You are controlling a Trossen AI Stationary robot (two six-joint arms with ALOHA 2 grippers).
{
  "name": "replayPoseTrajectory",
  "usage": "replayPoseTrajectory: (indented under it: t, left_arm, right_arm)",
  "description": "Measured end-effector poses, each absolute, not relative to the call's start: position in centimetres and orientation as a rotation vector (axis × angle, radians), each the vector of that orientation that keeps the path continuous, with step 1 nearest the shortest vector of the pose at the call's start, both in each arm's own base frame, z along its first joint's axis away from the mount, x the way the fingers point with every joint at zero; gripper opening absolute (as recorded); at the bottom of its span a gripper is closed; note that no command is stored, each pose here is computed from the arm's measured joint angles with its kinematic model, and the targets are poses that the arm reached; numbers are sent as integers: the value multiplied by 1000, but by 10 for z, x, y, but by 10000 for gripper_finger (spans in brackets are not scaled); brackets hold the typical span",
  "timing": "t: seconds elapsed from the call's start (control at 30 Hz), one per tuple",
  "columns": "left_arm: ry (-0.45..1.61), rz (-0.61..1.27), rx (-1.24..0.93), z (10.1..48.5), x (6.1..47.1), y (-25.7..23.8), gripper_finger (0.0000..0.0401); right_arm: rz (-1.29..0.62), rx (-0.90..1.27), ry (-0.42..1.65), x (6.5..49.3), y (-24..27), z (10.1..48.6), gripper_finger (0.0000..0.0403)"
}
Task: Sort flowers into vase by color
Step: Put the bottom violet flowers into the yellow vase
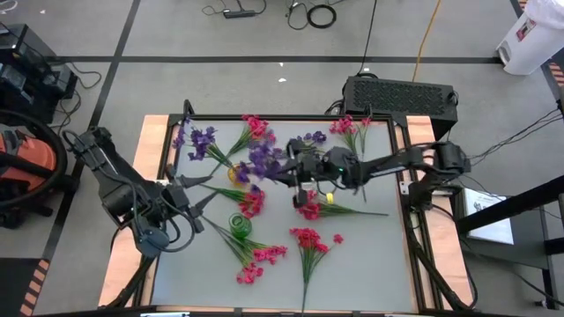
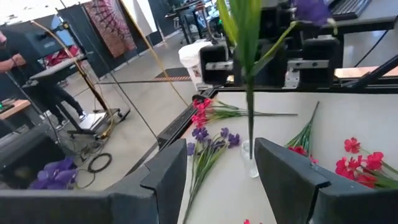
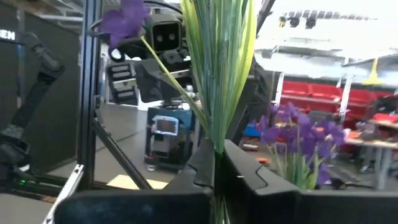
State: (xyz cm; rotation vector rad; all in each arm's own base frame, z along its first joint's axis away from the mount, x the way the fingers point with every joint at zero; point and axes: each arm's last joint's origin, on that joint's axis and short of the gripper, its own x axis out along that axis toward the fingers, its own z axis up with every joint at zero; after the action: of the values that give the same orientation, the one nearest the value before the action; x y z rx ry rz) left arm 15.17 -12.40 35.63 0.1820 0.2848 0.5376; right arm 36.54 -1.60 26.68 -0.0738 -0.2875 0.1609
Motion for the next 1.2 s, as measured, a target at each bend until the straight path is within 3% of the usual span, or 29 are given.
replayPoseTrajectory:
  t: [0.5, 0.83, 1.2]
  left_arm:
    - [251, 574, 172, 348, 152, -126, 196]
    - [251, 557, 177, 347, 150, -128, 196]
    - [253, 553, 176, 347, 150, -129, 196]
  right_arm:
    - [282, -68, -417, 451, -32, 270, 6]
    - [216, -9, -451, 469, -73, 232, 6]
    - [171, 9, -430, 476, -98, 232, 6]
